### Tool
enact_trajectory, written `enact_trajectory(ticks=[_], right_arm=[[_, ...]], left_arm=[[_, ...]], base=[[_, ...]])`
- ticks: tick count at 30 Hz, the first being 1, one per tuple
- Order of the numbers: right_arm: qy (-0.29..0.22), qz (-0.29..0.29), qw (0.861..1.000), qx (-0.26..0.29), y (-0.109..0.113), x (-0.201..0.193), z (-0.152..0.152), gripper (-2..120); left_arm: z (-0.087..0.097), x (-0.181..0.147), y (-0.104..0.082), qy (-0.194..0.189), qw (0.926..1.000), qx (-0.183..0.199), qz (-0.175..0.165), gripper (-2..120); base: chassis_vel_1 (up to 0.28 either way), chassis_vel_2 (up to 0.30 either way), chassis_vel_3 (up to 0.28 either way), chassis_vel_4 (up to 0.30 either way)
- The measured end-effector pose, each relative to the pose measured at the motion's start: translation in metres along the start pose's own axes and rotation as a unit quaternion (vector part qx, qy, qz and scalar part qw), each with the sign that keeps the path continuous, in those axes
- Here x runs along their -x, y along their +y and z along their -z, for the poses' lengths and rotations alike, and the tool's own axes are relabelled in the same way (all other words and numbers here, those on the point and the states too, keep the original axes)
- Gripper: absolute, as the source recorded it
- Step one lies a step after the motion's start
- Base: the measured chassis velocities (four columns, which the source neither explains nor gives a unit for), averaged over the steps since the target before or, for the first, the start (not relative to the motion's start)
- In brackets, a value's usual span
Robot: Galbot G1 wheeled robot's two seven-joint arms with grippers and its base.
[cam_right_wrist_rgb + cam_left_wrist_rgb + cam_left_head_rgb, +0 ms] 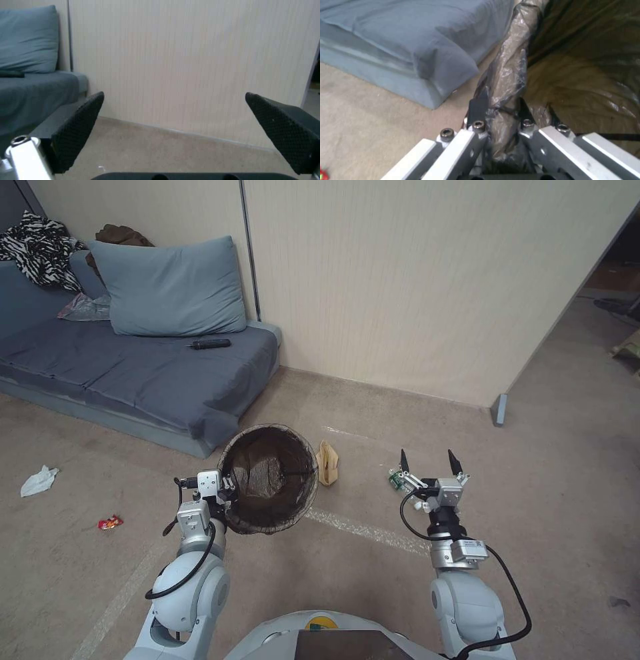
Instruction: Pick up the trash bin, then pick up the garbage from the floor and place it into the trash bin.
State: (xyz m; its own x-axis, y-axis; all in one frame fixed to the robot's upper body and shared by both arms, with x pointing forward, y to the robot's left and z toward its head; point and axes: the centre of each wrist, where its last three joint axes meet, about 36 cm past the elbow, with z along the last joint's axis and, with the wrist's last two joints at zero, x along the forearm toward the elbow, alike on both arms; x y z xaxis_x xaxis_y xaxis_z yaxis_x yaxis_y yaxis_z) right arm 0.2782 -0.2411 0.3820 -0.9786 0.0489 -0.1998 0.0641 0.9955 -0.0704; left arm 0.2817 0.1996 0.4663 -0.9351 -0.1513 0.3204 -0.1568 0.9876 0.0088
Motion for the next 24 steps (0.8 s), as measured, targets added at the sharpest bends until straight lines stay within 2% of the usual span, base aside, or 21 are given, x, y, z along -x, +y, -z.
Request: enact_trajectory(ticks=[10,13,15,24], right_arm=[[0.002,0.0,1.0,0.0,0.0,-0.001,-0.002,100],[-0.012,-0.001,1.0,-0.009,0.0,0.001,-0.007,100],[-0.026,0.0,0.999,-0.028,-0.001,0.003,-0.015,100],[-0.019,-0.006,0.999,-0.034,0.0,0.004,-0.016,100]], left_arm=[[0.0,0.0,0.0,0.0,1.0,0.0,0.001,2],[-0.001,0.001,0.0,0.0,1.0,0.0,0.002,2],[-0.001,0.002,0.0,0.0,1.0,0.0,0.002,2],[-0.001,0.002,0.0,0.0,1.0,0.0,0.002,2]], base=[[-0.117,0.122,0.127,-0.111],[-0.091,0.093,0.077,-0.083],[-0.086,0.055,0.07,-0.046],[-0.016,0.01,0.014,-0.011]])
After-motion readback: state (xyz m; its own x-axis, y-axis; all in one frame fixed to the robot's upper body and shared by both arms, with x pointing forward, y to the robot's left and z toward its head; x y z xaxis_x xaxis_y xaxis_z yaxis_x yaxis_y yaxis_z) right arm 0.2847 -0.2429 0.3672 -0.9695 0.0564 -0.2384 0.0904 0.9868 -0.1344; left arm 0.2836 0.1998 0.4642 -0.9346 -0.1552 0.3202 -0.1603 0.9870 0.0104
